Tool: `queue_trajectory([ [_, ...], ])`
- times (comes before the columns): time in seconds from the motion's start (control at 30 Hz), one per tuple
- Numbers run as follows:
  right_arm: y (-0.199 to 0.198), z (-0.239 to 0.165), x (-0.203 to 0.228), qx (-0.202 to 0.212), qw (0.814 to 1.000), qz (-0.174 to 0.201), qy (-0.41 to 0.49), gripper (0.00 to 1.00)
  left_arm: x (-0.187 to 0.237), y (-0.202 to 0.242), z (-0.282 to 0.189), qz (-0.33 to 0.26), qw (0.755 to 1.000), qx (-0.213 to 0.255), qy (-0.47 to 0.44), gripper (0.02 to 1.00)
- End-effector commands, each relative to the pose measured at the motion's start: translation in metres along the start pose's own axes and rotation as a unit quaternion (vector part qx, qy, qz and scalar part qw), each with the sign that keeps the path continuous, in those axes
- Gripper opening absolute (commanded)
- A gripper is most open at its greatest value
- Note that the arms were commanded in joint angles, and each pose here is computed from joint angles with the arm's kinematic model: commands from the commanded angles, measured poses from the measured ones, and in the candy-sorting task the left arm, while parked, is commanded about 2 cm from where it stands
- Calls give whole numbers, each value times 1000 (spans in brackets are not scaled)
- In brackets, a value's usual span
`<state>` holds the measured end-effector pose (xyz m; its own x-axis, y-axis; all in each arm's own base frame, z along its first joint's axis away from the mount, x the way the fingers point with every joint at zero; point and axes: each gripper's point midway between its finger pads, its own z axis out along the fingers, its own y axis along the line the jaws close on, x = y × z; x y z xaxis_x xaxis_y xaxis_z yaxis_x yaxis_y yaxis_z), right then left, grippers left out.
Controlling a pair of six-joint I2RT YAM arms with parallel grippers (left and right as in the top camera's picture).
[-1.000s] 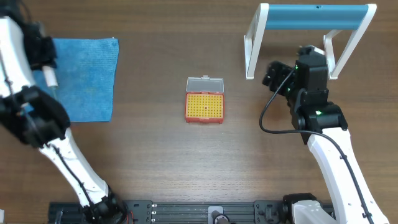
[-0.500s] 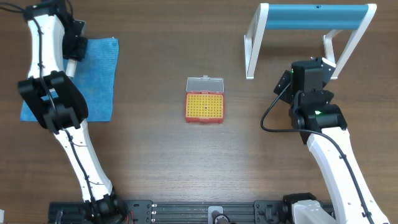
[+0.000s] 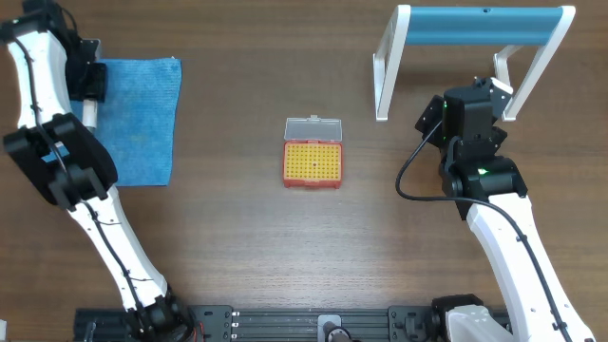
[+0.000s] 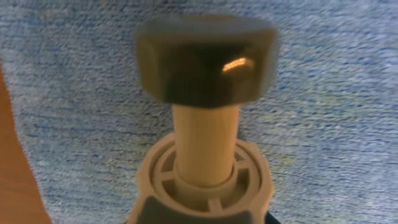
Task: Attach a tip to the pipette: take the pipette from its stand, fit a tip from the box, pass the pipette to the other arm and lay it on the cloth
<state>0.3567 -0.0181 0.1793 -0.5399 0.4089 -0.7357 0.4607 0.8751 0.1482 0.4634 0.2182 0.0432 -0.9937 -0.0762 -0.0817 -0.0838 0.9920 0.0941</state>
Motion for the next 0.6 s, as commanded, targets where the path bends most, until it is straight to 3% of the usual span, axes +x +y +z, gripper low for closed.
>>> queue_trajectory([
  [0.03, 2, 0, -3, 2, 1000, 7, -5, 912, -7, -12, 8, -2, 1000, 26, -5, 27],
  [0.6, 2, 0, -3, 1, 1000, 7, -5, 912, 2, -23, 37, -7, 999, 43, 27, 27],
])
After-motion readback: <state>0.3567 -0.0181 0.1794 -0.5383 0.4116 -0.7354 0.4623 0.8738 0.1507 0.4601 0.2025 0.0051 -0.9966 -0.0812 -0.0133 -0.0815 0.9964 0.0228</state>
